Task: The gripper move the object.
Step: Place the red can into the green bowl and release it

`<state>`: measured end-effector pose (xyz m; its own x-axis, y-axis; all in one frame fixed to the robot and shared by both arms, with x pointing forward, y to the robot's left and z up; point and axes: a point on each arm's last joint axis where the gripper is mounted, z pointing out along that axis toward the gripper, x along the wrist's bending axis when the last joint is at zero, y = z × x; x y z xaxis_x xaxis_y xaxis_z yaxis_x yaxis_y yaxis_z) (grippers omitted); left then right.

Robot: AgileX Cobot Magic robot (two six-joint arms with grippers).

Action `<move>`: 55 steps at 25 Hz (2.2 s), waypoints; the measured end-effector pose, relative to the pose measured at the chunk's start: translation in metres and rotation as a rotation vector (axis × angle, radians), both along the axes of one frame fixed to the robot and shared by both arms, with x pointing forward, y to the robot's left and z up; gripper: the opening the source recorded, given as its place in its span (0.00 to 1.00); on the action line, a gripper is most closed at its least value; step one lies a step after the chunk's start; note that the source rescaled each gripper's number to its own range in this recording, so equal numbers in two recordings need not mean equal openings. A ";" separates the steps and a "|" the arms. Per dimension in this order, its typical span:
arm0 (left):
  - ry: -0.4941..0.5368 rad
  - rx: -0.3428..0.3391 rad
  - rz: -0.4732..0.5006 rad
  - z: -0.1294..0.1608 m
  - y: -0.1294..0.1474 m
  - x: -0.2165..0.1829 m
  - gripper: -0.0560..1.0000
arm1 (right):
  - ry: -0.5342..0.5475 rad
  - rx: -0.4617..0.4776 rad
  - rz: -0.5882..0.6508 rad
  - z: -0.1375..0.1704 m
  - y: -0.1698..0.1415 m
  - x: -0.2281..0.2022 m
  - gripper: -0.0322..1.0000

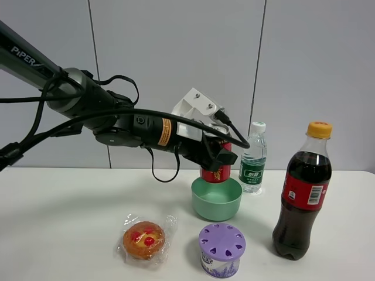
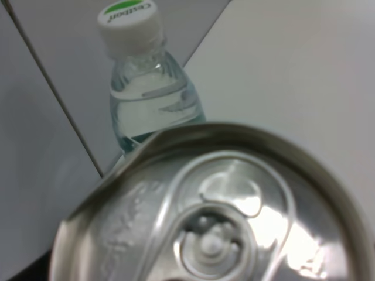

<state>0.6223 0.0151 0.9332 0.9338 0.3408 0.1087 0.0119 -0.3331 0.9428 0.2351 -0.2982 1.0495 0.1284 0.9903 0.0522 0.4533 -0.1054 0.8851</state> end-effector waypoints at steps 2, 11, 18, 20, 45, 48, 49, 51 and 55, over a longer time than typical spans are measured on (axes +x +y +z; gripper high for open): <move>0.017 0.010 0.000 -0.009 0.000 0.001 0.05 | 0.000 0.000 0.000 0.000 0.000 0.000 1.00; 0.046 0.032 0.000 -0.028 -0.001 0.002 0.05 | 0.000 0.000 0.000 0.000 0.000 0.000 1.00; 0.047 0.048 0.001 -0.036 -0.001 0.003 0.05 | 0.000 0.000 0.000 0.000 0.000 0.000 1.00; 0.050 0.050 0.001 -0.039 -0.001 0.003 0.05 | 0.000 0.000 0.000 0.000 0.000 0.000 1.00; 0.049 0.026 0.018 -0.037 -0.001 0.005 0.17 | 0.000 0.000 0.000 0.000 0.000 0.000 1.00; 0.067 -0.004 0.032 -0.033 -0.002 0.006 0.36 | 0.000 0.000 0.000 0.000 0.000 0.000 1.00; 0.070 -0.006 0.034 -0.033 -0.002 0.006 0.39 | 0.000 0.000 0.000 0.000 0.000 0.000 1.00; 0.072 -0.007 0.035 -0.033 -0.002 0.006 0.41 | 0.000 0.000 0.000 0.000 0.000 0.000 1.00; 0.070 -0.015 0.037 -0.029 -0.002 0.005 0.43 | 0.000 0.000 0.000 0.000 0.000 0.000 1.00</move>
<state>0.6277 0.0128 0.9040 0.9258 0.3760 0.0379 0.0900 -0.3170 0.9441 0.2351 -0.2982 1.0495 0.1284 0.9903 0.0522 0.4533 -0.1054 0.8851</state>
